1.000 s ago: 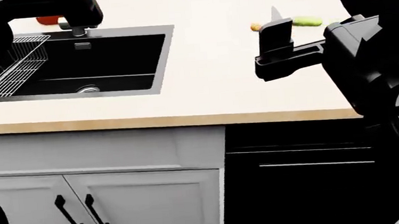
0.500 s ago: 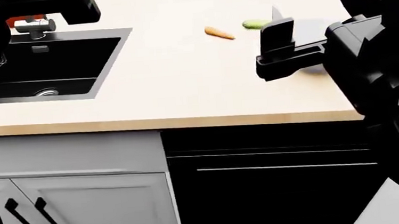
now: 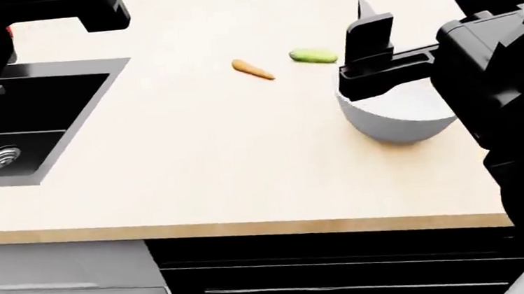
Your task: Place the two vegetables and bowl onto the tray for setting up a vegetable dip station.
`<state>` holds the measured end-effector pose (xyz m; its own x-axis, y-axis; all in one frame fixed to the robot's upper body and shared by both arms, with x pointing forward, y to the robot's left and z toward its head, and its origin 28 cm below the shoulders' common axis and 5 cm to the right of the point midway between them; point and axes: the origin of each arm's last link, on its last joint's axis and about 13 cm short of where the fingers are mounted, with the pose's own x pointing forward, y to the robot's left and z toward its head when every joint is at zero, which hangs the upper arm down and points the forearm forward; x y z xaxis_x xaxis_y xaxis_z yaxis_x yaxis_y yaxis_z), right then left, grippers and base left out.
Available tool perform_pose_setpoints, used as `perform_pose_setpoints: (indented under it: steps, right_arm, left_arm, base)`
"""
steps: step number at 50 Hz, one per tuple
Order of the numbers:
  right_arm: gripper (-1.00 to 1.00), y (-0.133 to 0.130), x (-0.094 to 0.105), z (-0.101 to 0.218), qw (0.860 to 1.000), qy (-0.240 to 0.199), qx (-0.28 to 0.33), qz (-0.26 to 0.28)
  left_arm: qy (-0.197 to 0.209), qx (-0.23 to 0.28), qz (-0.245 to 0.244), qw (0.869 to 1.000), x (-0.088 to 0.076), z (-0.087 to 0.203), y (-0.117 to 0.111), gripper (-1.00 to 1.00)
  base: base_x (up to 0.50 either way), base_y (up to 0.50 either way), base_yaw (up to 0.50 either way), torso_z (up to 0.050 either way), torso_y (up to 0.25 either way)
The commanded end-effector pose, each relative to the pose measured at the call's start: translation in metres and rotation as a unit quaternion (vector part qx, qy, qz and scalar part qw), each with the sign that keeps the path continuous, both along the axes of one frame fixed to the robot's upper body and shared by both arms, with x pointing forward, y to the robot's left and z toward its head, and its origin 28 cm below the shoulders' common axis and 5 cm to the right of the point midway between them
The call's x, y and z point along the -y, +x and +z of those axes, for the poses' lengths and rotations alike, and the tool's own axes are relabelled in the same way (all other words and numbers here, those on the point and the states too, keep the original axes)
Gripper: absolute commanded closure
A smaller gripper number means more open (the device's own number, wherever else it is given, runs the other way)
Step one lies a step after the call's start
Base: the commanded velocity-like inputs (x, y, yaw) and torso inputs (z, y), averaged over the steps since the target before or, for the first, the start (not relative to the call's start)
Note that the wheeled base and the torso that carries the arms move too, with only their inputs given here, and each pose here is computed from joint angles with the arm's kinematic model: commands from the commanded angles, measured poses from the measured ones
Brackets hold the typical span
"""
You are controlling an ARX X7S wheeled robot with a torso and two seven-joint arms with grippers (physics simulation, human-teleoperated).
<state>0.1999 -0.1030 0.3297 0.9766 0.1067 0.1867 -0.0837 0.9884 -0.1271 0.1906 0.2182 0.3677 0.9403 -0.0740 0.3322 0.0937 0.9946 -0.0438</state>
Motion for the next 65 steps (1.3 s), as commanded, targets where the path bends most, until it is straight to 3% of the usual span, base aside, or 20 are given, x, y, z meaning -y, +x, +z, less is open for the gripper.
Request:
perform_pose_setpoints:
  steps: [1,17,18,19,24,35,45,50,59,62,63,65]
  right_arm:
    - [-1.0,-0.0014,0.0014,0.0015,1.0,0.003,0.0,-0.001]
    - [-1.0,-0.0012,0.0015,0.0008,1.0,-0.004,-0.005,-0.004]
    - [-1.0,-0.0005,0.0017,0.0006,1.0,-0.018,-0.007,-0.009]
    - [-1.0,0.0015,0.0026,0.0012,0.999,-0.033,-0.009,-0.032]
    - [-1.0,-0.0008,0.0005,0.0029,0.999,-0.031,0.0,-0.009]
    - [-1.0,0.0015,0.0048,-0.0005,0.999,-0.026,-0.019,-0.044]
    - [-1.0,-0.0007,0.0081,0.003,0.997,-0.024,-0.027,-0.074]
    - [-1.0,-0.0045,0.0066,0.0053,0.999,-0.02,-0.009,-0.036]
    - [-1.0,-0.0047,0.0076,0.0068,0.999,-0.022,-0.003,-0.048]
    - [-1.0,-0.0056,0.006,0.0065,1.0,-0.017,0.0,-0.024]
    - [-1.0,-0.006,0.0053,0.0066,1.0,0.003,0.002,-0.018]
    - [-1.0,-0.0058,0.0051,0.0068,1.0,-0.006,0.002,-0.019]
  left_arm:
    - [0.0,0.001,0.0,1.0,0.0001,0.0,0.0002,-1.0]
    - [-0.002,0.0,0.002,1.0,-0.0007,0.0008,0.0011,-1.0]
    - [-0.003,0.0,0.004,1.0,-0.001,0.001,0.0012,-1.0]
    - [-0.004,0.0,0.004,1.0,-0.0012,0.0013,0.0012,-1.0]
    - [-0.004,-0.001,0.004,1.0,-0.0013,0.0019,0.0008,-1.0]
    - [-0.003,-0.001,0.005,1.0,-0.001,0.0018,0.0009,-1.0]
    - [-0.001,-0.009,0.008,1.0,0.0005,-0.0019,0.0038,-1.0]
    - [-0.001,-0.008,0.006,1.0,0.0008,-0.0017,0.0033,-1.0]
    - [-0.002,-0.008,0.005,1.0,0.0007,-0.0014,0.0029,-1.0]
    - [-0.002,-0.007,0.004,1.0,0.0006,-0.0014,0.0027,-1.0]
    - [-0.001,-0.007,0.005,1.0,0.0007,-0.0014,0.0028,-1.0]
    - [-0.002,-0.008,0.004,1.0,0.0006,-0.0016,0.003,-1.0]
  base:
    - [0.2,-0.46,0.0,0.0,0.0]
    - [0.12,-0.49,0.0,0.0,0.0]
    - [0.05,-0.5,0.0,0.0,0.0]
    - [0.0,0.0,0.0,0.0,0.0]
    - [0.22,0.01,0.0,0.0,0.0]
    - [0.5,0.03,0.0,0.0,0.001]
    - [0.0,0.0,0.0,0.0,0.0]
    - [0.11,0.01,0.0,0.0,0.0]
    - [0.34,0.02,0.0,0.0,0.001]
    - [0.0,0.0,-0.01,0.0,0.0]
    - [0.0,0.0,-0.5,0.0,0.0]
    - [0.0,0.0,-0.5,0.0,0.0]
